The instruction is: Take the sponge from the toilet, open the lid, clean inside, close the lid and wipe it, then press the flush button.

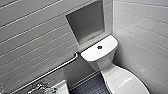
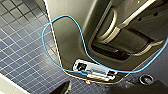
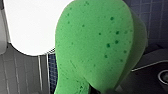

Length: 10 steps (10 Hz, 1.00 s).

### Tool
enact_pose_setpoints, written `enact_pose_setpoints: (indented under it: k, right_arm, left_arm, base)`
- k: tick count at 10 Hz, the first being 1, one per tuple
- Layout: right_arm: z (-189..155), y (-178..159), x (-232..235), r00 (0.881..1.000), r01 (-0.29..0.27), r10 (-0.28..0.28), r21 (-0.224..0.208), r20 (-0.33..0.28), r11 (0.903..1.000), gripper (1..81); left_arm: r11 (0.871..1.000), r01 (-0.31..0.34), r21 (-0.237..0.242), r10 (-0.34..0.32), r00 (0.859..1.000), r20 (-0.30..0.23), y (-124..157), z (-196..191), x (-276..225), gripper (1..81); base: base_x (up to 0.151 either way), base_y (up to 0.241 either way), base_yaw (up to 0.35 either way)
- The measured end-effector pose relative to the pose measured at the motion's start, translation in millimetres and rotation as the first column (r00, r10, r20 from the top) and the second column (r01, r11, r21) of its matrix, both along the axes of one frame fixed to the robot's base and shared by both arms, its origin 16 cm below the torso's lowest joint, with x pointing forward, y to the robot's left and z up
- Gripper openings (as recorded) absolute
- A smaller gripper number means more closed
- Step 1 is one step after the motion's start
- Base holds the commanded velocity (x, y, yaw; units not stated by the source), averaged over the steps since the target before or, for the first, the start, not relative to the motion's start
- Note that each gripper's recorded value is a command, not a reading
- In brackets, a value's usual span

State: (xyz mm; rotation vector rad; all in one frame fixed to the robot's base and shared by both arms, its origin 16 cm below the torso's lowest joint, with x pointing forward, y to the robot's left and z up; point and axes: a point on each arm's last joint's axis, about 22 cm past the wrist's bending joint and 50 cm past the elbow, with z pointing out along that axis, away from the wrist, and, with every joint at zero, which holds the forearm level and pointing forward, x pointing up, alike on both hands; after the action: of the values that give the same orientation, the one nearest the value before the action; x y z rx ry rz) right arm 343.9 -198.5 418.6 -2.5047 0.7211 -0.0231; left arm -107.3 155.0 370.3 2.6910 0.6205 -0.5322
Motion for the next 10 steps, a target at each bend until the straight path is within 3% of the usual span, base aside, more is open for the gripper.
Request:
enact_pose_setpoints:
  k: [2,5,7,9,10]
  right_arm:
    - [25.1,35.8,17.9,0.998,-0.043,0.04,0.047,0.057,0.998,1.0]
    - [35.7,108.5,99.3,0.987,-0.052,0.035,0.112,0.155,0.9923,1.0]
    - [44.2,152.3,177.6,0.972,-0.047,0.018,0.116,0.236,0.9921,1.0]
    - [52.7,188.6,229.7,0.968,-0.048,0.018,0.118,0.249,0.9919,1.0]
    - [42.4,190.5,252.3,0.969,-0.041,0.019,0.086,0.245,0.9955,1.0]
  left_arm:
    - [1.0,0.002,-0.001,-0.002,1.0,0.001,-0.3,-0.1,0.3,81.1]
    - [1.0,0.002,-0.001,-0.002,1.0,0.001,-0.3,-0.1,0.1,81.1]
    - [1.0,0.002,0.0,-0.002,1.0,0.001,-0.1,-0.2,0.4,81.1]
    - [1.0,0.001,0.0,-0.001,1.0,0.0,0.3,0.0,-0.2,81.1]
    - [1.0,0.002,0.003,-0.002,1.0,-0.002,2.7,0.5,-1.8,81.1]
  base:
    - [0.0,0.0,0.0]
    - [0.0,0.0,0.0]
    - [0.0,0.0,0.0]
    - [0.0,0.0,0.0]
    - [0.0,0.0,0.0]
